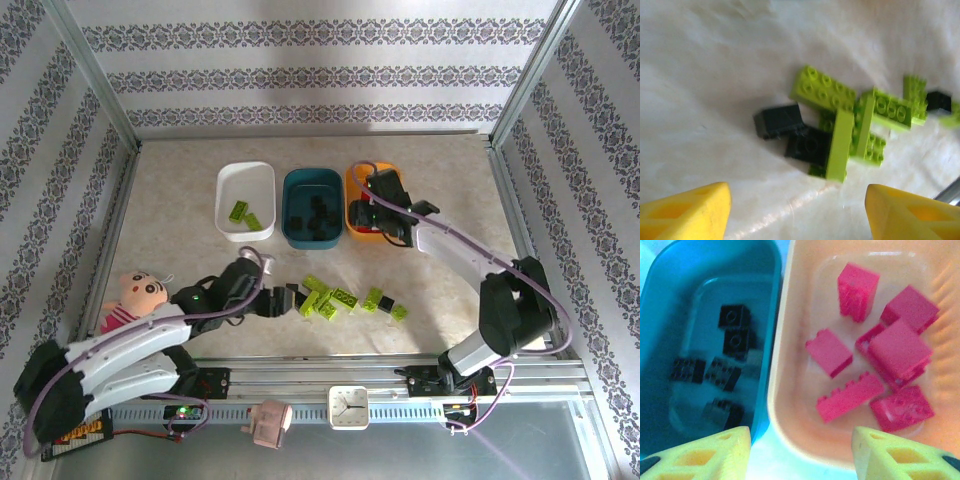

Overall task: Sort the legos into containers by color
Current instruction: Place the lego in the container, then pick up the lego from the middle-left of the table.

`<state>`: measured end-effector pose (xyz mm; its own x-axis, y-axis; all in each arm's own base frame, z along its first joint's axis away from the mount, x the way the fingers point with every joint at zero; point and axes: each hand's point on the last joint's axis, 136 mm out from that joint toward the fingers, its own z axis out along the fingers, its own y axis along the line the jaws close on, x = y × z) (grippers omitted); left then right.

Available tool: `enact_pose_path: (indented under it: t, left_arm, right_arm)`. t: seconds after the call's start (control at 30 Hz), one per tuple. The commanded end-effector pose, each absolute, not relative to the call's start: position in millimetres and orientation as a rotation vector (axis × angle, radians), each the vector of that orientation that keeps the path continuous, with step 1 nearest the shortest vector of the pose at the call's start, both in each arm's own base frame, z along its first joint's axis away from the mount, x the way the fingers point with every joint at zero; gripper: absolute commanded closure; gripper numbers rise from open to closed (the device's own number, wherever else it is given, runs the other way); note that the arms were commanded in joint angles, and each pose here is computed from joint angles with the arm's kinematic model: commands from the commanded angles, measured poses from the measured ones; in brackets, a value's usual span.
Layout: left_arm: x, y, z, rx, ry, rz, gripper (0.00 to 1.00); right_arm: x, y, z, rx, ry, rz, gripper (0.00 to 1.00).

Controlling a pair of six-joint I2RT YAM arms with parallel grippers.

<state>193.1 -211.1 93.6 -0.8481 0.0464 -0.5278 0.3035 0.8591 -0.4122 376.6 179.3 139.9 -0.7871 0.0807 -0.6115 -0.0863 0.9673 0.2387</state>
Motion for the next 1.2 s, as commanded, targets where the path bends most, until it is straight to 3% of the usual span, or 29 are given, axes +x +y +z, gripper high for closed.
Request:
enact_pose_path:
  t: [0.0,0.07,0.2,0.37,0.67,1.0,1.17]
  left_arm:
    - [194,-234,96,0.419,2.472,-0.581,0.28]
    - [187,-245,84,0.503,2.498,-0.541,0.29]
    - [181,-260,60,0.605,2.555,-0.47,0.39]
    - [187,-262,39,0.622,2.6,-0.357,0.4]
    - [209,-280,41,0.687,2.511,-0.307,0.48]
    - [199,-273,19,0.692,2.603,-0.271,0.7]
    - [193,-269,46,0.625,2.572,-0.367,0.78]
  right_arm:
    - [356,180,125,0.013,2.473,0.373,0.45]
    - [347,178,121,0.021,2.474,0.381,0.44]
    - [337,172,119,0.035,2.468,0.386,0.44]
    - [333,167,122,0.042,2.455,0.389,0.44]
    - [329,164,128,0.042,2.435,0.4,0.43]
    - [327,160,125,0.054,2.439,0.399,0.43]
    - [326,158,128,0.064,2.427,0.401,0.43]
